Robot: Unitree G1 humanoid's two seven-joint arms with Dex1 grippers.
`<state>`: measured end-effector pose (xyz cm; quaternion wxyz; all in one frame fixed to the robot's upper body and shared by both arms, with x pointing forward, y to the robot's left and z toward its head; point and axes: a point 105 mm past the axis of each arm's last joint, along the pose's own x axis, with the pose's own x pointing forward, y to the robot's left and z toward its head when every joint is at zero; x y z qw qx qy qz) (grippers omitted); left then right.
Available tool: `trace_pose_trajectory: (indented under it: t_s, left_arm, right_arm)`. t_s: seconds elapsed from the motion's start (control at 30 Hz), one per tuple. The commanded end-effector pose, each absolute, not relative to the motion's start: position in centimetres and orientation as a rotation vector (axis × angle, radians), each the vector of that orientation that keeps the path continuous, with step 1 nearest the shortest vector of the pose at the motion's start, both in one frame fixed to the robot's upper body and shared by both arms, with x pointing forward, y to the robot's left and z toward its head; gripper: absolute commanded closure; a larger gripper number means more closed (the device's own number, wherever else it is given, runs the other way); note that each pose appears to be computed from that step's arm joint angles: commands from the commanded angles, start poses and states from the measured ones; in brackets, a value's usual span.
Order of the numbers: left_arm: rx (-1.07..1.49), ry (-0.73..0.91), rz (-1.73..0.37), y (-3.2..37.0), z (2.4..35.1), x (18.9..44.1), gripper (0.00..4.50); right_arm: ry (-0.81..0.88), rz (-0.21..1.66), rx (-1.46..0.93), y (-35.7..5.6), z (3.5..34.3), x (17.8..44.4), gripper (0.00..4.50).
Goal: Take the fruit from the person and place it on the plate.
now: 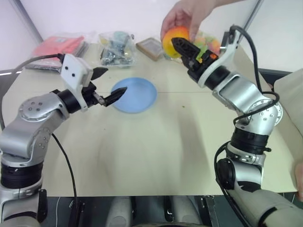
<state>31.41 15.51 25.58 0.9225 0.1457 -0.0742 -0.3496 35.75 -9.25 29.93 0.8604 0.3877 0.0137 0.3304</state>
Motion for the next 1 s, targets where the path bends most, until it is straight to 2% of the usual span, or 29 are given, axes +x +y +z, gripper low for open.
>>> trace_pose_trajectory:
  t_s: [0.03, 0.57, 0.67, 0.7, 0.73, 1.0]
  left_arm:
    - [0.322, -0.201, -0.722, 15.1, 26.7, 30.9, 0.0]
    - [0.314, -0.207, -0.703, 15.0, 26.7, 30.5, 0.0]
    - [0.314, -0.207, -0.698, 15.1, 26.7, 30.5, 0.0]
    - [0.313, -0.207, -0.697, 15.1, 26.7, 30.5, 0.0]
    - [0.314, -0.207, -0.696, 15.1, 26.7, 30.5, 0.0]
    - [0.313, -0.208, -0.689, 15.3, 26.8, 30.6, 0.0]
  right_arm:
    - [-0.038, 0.738, 0.807, -9.1, 31.9, 35.6, 0.04]
    - [-0.083, 0.763, 0.77, -8.2, 32.9, 37.4, 0.04]
    - [-0.088, 0.768, 0.768, -8.1, 32.9, 37.4, 0.9]
    - [-0.087, 0.769, 0.767, -8.0, 32.8, 37.4, 1.36]
    - [-0.085, 0.77, 0.767, -8.0, 32.8, 37.4, 1.56]
    - [-0.08, 0.768, 0.746, -8.0, 32.5, 37.3, 1.58]
